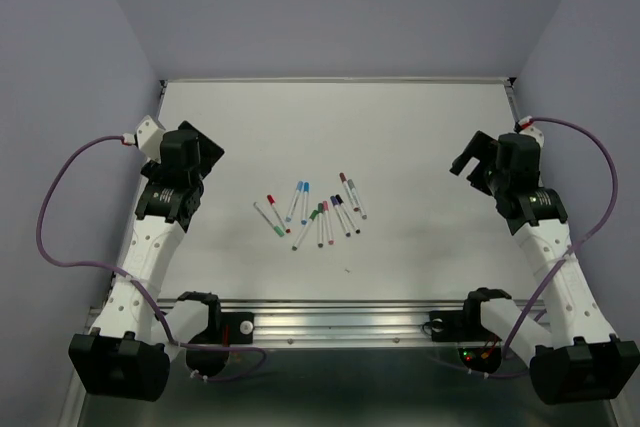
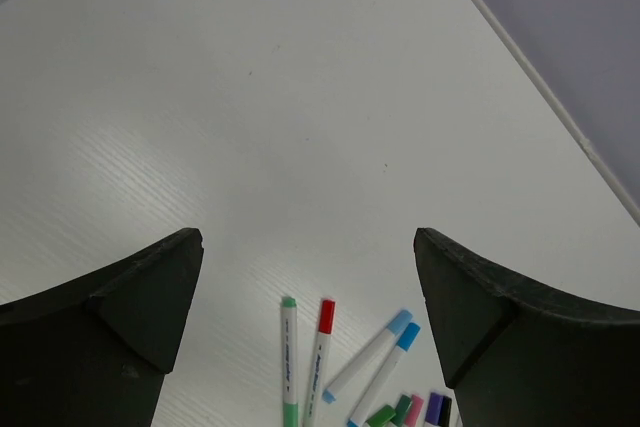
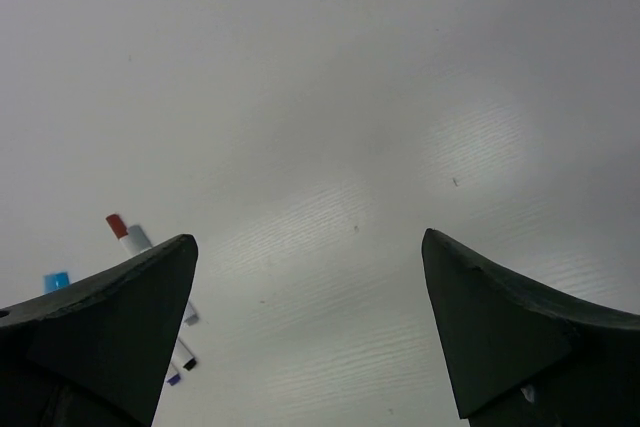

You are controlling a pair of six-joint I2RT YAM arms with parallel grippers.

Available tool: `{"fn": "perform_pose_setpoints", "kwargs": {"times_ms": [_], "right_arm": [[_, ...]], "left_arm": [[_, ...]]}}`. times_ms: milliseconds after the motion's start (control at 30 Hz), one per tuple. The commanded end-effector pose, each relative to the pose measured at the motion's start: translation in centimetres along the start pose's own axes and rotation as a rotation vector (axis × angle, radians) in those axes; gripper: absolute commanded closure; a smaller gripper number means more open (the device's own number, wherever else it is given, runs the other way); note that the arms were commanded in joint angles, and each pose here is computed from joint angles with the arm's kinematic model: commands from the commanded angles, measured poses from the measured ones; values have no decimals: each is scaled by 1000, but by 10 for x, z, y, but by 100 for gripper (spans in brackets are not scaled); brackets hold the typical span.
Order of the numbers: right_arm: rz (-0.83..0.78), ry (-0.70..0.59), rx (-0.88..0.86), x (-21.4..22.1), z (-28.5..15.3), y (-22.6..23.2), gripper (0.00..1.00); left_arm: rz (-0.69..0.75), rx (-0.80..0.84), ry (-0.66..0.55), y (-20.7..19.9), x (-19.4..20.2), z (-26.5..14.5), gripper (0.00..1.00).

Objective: Open the pen caps

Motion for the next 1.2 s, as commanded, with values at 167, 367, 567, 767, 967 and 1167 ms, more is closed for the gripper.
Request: {"fn": "perform_pose_setpoints", "kwargs": {"times_ms": [167, 367, 567, 767, 967, 1167], "right_arm": [[-196, 168, -328, 44, 12, 86, 0], [-458, 273, -275, 112, 36, 124, 0], [-623, 318, -208, 153, 63, 137, 0], [-685, 353, -166, 180, 85, 145, 0], [-720, 394, -159, 197, 97, 148, 0], [-732, 387, -116, 203, 109, 145, 0]], "left_arm": [[8, 49, -14, -9, -2, 5, 1], [28, 36, 14, -8, 5, 11, 1], [36, 32, 21, -6, 9, 12, 1], [39, 52, 23, -9, 9, 12, 1], [44, 55, 20, -9, 10, 11, 1], [47, 55, 20, -8, 10, 11, 1]]}}
Point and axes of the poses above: each gripper's point midway between its finger pads, its own z axis out along the fingers, its own y axis along the line the jaws close on, x = y × z, the point moved 2 cm from there along -z, back along the fingers, and after that the axes turned 10 degrees about z, right-handed, at the moved point
